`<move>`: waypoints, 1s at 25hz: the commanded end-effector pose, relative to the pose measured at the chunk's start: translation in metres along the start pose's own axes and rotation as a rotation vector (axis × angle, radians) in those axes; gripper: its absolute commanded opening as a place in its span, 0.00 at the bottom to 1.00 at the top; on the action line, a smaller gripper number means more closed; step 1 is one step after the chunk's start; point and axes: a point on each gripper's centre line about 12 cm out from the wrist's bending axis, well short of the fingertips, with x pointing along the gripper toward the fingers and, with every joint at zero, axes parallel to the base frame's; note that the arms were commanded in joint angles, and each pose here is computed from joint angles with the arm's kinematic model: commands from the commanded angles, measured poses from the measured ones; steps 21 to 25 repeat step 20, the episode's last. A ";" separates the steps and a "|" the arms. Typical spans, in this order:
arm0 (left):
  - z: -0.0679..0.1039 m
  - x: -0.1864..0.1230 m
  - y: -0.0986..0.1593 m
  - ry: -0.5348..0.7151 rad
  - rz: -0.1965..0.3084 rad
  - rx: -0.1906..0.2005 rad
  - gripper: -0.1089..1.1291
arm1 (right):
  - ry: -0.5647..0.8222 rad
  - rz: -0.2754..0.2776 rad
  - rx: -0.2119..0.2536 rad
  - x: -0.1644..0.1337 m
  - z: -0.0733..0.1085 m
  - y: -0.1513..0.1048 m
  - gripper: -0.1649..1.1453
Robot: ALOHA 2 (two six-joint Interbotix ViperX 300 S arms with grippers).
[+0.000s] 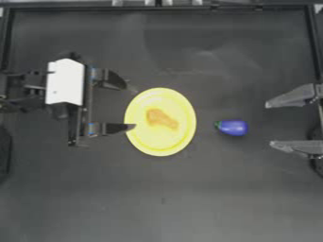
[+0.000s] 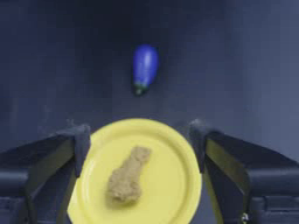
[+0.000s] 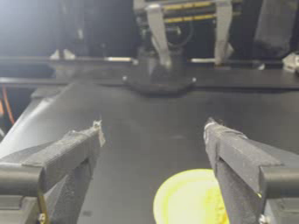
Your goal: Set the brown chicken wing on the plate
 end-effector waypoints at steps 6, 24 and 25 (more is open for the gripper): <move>-0.002 -0.038 -0.004 -0.138 0.037 -0.060 0.88 | -0.015 -0.006 0.009 0.003 0.008 -0.001 0.88; -0.032 -0.068 -0.003 -0.215 0.089 -0.128 0.88 | -0.017 -0.006 0.011 0.003 0.008 -0.001 0.88; -0.032 -0.068 -0.003 -0.215 0.089 -0.128 0.88 | -0.017 -0.006 0.011 0.003 0.008 -0.001 0.88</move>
